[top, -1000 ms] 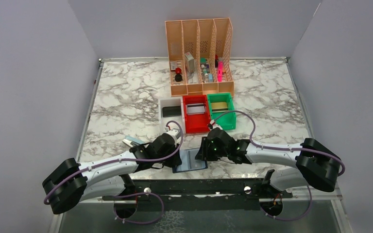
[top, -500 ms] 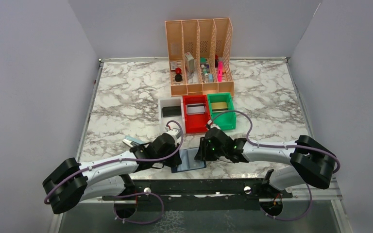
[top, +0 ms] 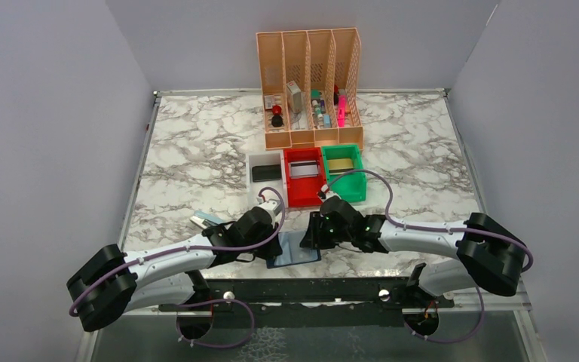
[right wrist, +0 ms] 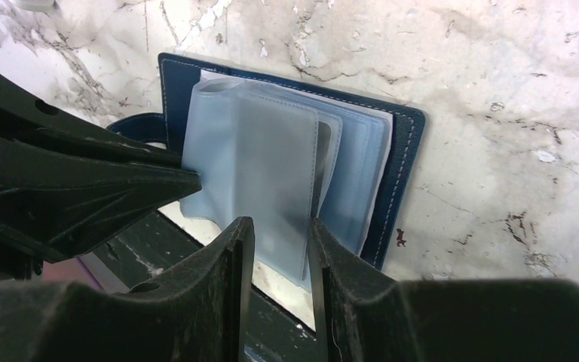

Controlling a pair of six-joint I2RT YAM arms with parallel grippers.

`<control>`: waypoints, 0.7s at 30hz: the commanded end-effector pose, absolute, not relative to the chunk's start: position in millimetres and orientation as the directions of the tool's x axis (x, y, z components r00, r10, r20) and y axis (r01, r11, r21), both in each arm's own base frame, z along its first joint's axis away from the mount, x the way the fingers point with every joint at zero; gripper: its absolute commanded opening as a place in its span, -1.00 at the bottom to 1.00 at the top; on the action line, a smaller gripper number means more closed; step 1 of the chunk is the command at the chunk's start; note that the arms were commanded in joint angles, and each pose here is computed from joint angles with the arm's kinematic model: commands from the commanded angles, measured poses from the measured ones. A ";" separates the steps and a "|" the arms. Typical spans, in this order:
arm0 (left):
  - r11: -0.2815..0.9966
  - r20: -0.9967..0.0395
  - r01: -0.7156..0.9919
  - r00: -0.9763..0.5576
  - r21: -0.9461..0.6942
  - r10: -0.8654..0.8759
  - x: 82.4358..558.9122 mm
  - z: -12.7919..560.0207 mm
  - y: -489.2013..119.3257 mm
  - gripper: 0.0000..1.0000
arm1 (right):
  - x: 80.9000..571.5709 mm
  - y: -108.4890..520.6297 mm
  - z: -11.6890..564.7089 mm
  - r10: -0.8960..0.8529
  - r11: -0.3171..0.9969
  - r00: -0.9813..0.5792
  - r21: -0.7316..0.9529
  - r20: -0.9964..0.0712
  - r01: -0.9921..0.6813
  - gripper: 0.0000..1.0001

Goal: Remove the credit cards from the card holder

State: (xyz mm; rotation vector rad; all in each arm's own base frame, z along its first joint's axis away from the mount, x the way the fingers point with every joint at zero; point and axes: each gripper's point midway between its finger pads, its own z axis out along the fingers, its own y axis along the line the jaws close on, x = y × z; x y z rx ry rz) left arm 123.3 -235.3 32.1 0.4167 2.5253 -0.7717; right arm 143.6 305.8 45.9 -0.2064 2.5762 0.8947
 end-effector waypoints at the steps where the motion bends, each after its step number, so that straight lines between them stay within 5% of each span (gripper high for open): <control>1: 0.777 -0.528 0.434 -0.835 -0.456 0.156 122.2 34.4 -240.2 -0.76 | 144.0 327.8 66.1 -0.015 0.711 -0.898 0.627 -0.440 -0.319 -0.27; 17: 0.782 -0.549 0.428 -0.825 -0.453 0.134 126.2 38.9 -238.6 -0.79 | 140.8 346.2 84.4 -0.032 0.627 -0.889 0.684 -0.457 -0.374 -0.26; 21: 0.809 -0.572 0.391 -0.816 -0.439 0.084 132.4 44.7 -230.0 -0.64 | 141.1 365.8 98.8 -0.044 0.560 -0.886 0.723 -0.462 -0.405 -0.24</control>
